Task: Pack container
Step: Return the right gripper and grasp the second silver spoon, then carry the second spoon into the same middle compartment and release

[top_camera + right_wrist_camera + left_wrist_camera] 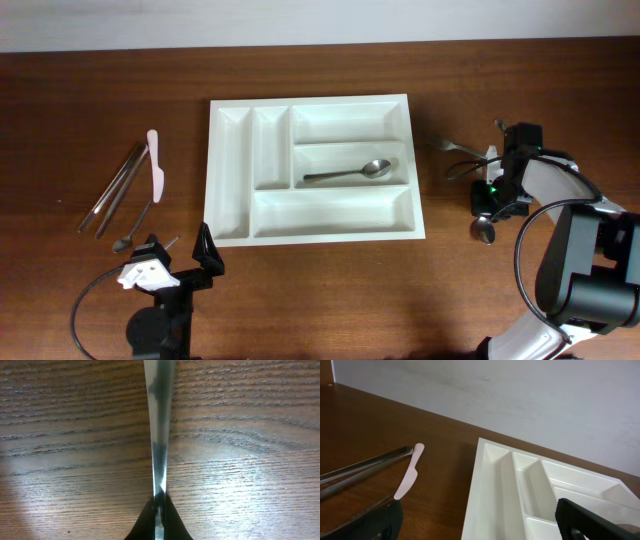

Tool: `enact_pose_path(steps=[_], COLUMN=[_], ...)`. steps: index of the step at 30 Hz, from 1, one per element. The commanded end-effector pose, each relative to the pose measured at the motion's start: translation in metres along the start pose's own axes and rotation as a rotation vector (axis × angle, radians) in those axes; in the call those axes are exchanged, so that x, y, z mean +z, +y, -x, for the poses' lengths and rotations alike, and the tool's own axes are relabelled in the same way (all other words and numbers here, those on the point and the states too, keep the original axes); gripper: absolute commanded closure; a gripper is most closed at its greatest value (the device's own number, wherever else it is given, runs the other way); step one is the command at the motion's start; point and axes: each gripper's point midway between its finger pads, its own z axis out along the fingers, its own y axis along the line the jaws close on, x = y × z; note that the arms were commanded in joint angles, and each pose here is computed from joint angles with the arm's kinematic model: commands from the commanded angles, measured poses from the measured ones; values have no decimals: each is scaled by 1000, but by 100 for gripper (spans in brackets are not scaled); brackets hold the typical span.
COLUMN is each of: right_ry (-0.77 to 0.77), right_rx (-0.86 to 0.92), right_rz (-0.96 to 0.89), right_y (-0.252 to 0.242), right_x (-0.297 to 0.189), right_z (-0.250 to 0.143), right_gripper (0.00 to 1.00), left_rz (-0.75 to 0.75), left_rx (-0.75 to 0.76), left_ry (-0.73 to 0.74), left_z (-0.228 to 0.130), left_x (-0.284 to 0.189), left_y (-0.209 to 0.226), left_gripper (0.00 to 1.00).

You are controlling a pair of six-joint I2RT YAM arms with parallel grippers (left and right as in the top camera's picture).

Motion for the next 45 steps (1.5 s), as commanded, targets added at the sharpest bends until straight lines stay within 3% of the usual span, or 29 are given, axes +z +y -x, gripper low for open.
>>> enact_pose_path(steps=[1, 8, 20, 27, 36, 45], right_ry=[59, 24, -108, -190, -276, -317], right_rx=[17, 24, 0, -137, -491, -1031], right_rz=[2, 21, 78, 276, 536, 440], right_y=[-2, 1, 7, 44, 148, 240], right_x=[17, 11, -53, -94, -125, -119], right_z=[-15, -1, 62, 85, 84, 54], right_gripper=[96, 96, 96, 96, 96, 96], left_rz=[-8, -8, -8, -8, -8, -8], left_rx=[18, 18, 18, 18, 18, 18], left_ry=[2, 2, 2, 2, 2, 2], left_z=[-2, -2, -2, -2, -2, -2], left_x=[0, 0, 0, 0, 0, 0], left_y=[0, 0, 0, 0, 0, 0], left_gripper=[1, 1, 1, 1, 1, 1])
